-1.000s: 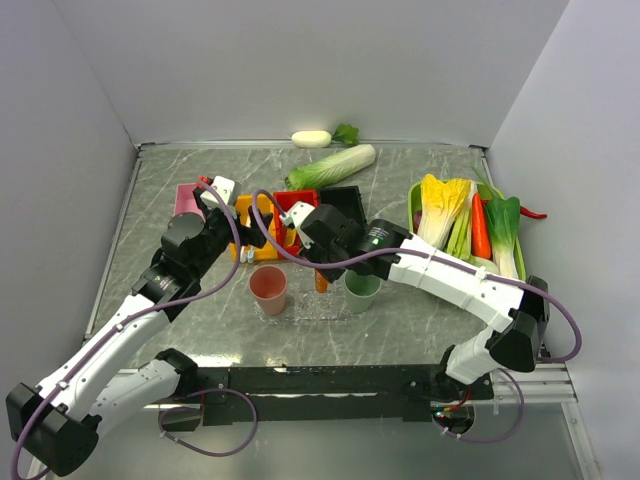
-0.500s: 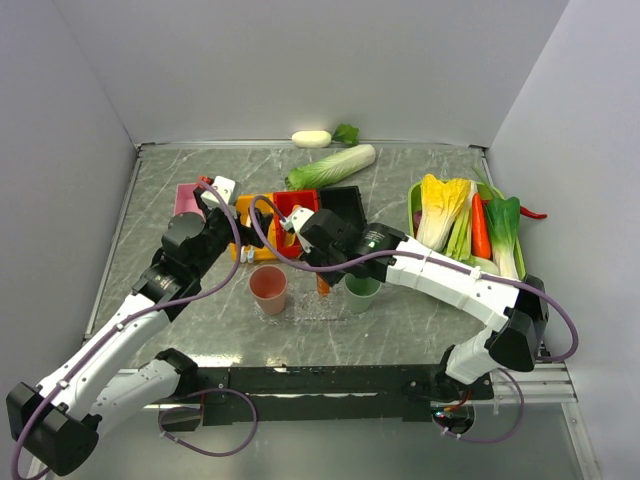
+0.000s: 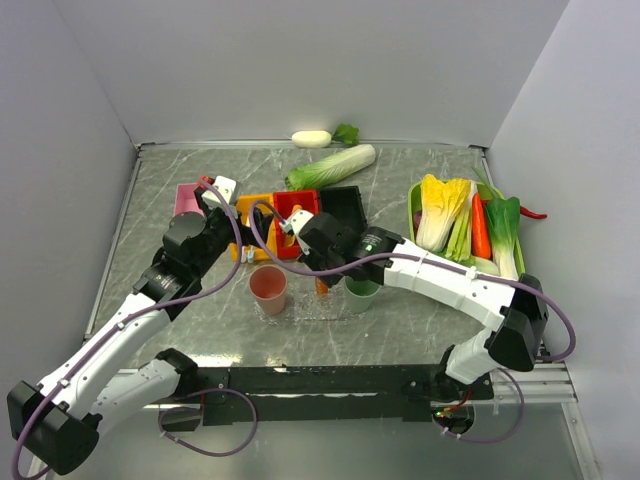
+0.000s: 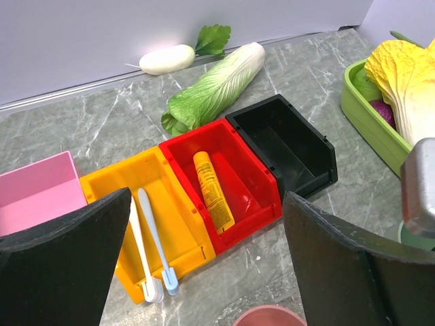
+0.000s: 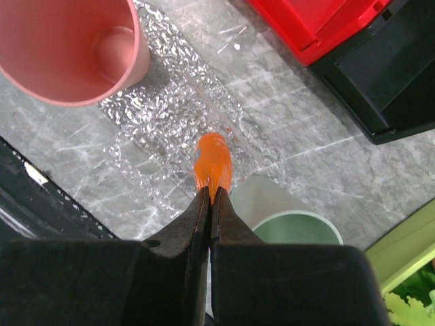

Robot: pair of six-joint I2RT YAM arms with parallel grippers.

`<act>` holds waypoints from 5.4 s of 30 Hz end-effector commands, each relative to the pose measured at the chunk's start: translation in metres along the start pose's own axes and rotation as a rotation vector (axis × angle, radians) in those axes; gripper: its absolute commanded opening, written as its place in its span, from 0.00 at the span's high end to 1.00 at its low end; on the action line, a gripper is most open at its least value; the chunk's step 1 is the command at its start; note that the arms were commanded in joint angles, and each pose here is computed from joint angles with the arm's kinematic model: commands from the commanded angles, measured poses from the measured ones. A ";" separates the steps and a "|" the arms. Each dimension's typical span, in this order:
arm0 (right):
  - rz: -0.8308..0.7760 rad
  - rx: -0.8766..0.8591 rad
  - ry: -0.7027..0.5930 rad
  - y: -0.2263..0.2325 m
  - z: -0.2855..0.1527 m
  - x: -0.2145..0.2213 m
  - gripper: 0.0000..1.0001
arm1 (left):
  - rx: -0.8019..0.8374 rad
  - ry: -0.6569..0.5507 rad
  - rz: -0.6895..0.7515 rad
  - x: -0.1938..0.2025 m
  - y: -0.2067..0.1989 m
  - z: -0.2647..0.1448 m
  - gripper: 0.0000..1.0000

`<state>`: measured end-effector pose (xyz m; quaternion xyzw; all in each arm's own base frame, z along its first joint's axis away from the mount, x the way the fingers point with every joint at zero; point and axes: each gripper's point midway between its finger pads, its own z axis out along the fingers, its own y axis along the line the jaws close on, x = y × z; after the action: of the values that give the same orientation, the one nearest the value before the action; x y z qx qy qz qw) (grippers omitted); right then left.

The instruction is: Prepare toiletry sets of a toothbrush and toothpaste on the tray

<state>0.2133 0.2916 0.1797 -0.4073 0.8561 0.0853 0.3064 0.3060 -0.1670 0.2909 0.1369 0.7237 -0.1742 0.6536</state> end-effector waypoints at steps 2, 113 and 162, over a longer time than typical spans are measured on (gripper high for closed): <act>0.000 0.024 -0.035 -0.001 0.008 -0.004 1.00 | 0.005 -0.024 0.014 -0.007 -0.001 0.000 0.03; 0.278 -0.232 -0.503 -0.036 -0.091 -0.039 0.16 | -0.066 0.054 0.000 0.019 0.010 0.020 0.01; 0.355 -0.087 -0.675 -0.079 -0.136 0.023 0.12 | -0.148 0.806 0.166 0.232 -0.020 0.138 0.66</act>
<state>0.1964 0.1708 0.2694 -0.2122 0.7775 0.2992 0.5108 0.3976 -0.2503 0.0605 0.1970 0.9180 -0.0089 0.3440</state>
